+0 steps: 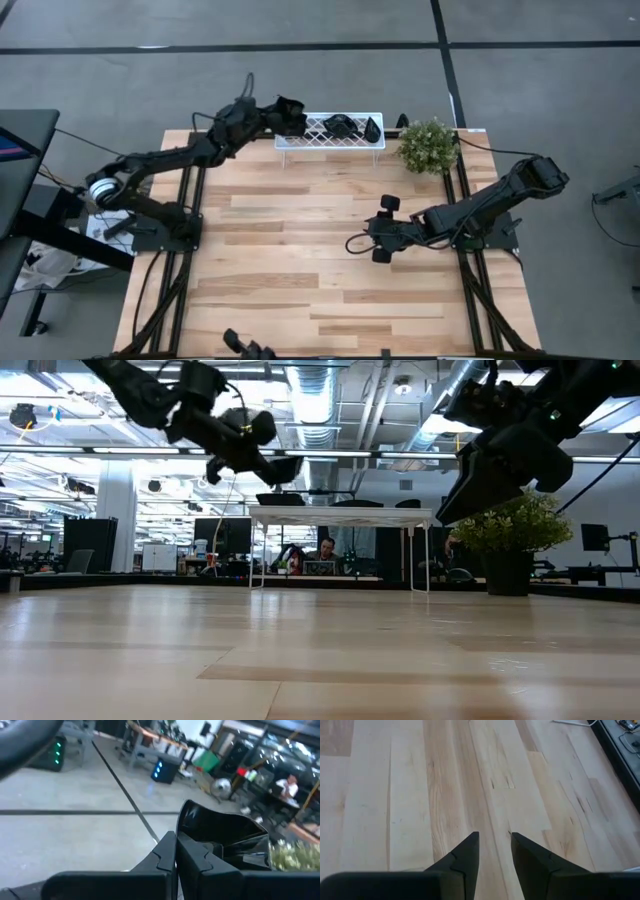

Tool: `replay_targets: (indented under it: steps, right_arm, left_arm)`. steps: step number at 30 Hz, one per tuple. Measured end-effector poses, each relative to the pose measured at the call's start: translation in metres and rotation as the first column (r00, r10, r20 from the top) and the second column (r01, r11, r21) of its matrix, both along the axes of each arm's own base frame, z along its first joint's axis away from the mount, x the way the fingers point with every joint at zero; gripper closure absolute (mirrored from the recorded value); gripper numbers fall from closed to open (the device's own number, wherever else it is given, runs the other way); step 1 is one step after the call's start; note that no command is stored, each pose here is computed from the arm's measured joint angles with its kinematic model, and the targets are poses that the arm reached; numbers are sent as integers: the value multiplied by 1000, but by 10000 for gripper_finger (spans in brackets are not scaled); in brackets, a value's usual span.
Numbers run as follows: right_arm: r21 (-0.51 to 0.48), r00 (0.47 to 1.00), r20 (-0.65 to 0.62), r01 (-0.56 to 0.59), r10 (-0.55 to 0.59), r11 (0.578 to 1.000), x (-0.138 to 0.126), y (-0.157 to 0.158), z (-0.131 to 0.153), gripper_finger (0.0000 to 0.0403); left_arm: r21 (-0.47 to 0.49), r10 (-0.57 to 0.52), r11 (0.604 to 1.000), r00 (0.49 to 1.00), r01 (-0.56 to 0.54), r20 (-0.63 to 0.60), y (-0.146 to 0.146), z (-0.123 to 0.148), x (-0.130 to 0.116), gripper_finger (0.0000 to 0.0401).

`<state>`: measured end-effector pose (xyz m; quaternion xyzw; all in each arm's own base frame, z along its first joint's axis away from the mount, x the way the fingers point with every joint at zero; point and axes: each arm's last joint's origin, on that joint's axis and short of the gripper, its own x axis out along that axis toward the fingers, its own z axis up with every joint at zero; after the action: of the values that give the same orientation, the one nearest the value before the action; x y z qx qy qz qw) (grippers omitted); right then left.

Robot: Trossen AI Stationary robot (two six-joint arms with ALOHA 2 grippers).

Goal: Pick & Place Mini shaped plates
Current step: Stack the distorted square plate on top of the distorted square plate on the shelf

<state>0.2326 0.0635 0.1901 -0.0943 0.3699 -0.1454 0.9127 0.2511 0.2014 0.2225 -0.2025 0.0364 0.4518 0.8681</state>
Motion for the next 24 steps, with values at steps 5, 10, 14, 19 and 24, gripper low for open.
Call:
replay_targets:
  steps: [5, 10, 14, 19, 24]
  right_arm:
    - [-6, 1000, -4, 1, -1, 1000, 0, -1, 0, 295]
    - [-6, 1000, -4, 1, -1, 1000, 0, -1, 0, 295]
    - [-6, 1000, -5, 0, 0, 1000, 0, -1, 0, 295]
    - [-6, 1000, -5, 0, 0, 1000, 0, -1, 0, 295]
    - [-6, 1000, -5, 0, 0, 1000, 0, -1, 0, 295]
  left_arm:
    - [-17, 4, 1000, 1000, -5, -10, 8, -9, 13, 394]
    - [-33, 30, 999, 999, -30, -18, 11, -16, 16, 393]
    - [-44, 38, 998, 999, -39, -14, 11, -18, 17, 393]
    - [-35, 21, 999, 999, -22, -29, 9, -18, 18, 373]
    - [-27, 8, 1000, 999, -9, -46, 9, -18, 18, 338]
